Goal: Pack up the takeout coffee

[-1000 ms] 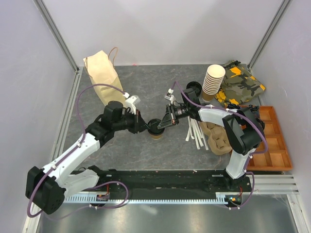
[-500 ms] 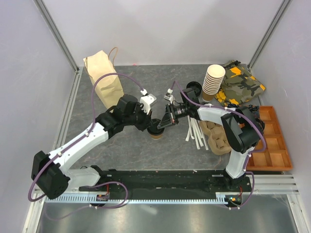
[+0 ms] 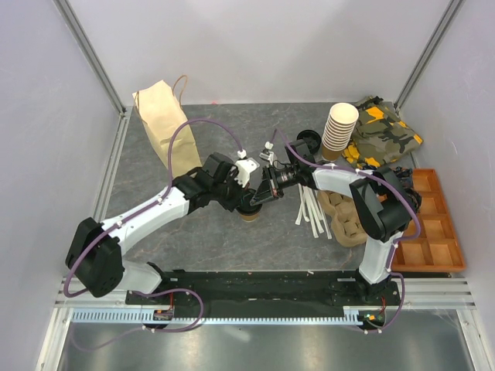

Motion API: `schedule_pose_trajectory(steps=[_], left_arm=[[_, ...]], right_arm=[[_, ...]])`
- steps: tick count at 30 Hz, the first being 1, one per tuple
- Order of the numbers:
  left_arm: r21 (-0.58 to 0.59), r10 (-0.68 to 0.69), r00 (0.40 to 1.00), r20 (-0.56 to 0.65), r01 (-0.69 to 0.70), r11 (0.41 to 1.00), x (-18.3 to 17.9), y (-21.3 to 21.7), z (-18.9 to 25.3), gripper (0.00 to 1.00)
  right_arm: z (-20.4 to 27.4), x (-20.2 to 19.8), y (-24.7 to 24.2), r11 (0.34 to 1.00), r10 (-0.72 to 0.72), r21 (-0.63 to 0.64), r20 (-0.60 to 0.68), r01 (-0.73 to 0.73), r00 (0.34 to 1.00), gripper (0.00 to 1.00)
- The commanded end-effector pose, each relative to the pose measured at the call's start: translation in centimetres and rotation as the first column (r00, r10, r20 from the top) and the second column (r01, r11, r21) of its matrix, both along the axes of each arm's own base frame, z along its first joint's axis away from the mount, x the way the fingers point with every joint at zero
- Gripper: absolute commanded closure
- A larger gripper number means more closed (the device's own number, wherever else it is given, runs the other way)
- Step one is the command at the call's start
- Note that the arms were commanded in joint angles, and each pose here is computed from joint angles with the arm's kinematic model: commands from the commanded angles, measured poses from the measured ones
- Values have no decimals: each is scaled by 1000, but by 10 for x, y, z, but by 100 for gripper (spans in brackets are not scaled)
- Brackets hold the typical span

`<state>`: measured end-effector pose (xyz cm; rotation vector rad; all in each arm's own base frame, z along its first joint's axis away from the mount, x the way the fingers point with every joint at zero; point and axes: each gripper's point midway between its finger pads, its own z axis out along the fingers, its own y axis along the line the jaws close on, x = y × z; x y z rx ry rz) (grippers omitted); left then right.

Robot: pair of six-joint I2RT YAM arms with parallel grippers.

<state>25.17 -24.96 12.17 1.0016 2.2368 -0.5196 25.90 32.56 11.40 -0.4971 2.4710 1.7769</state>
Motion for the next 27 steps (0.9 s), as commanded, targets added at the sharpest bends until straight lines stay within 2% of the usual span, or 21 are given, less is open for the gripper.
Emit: schedule_pose_trajectory(steps=[1,7,10,16,21,25,27], left_arm=[[54,-12,1000,14,12,998,2,6,4,96],[-42,-10,996,89,14,999,10,-7,72,96],[-60,5,995,98,1,998,14,-10,80,96],[-53,42,996,82,-38,998,27,-16,60,96],[3,74,997,37,-74,997,38,-15,20,97],[78,100,994,-49,-96,992,28,1,-21,98],[61,100,993,-67,-96,994,23,2,-17,98]], right_arm=[[-50,10,-11,984,-64,-162,27,68,998,100],[-47,11,-10,986,-60,-155,25,63,998,100],[-47,11,-9,987,-57,-150,22,60,998,100],[-46,12,-8,987,-55,-148,21,58,998,100],[-49,11,-9,987,-55,-151,15,56,998,100],[-54,11,-10,986,-56,-158,5,56,998,100],[-53,11,-9,986,-56,-157,7,56,998,100]])
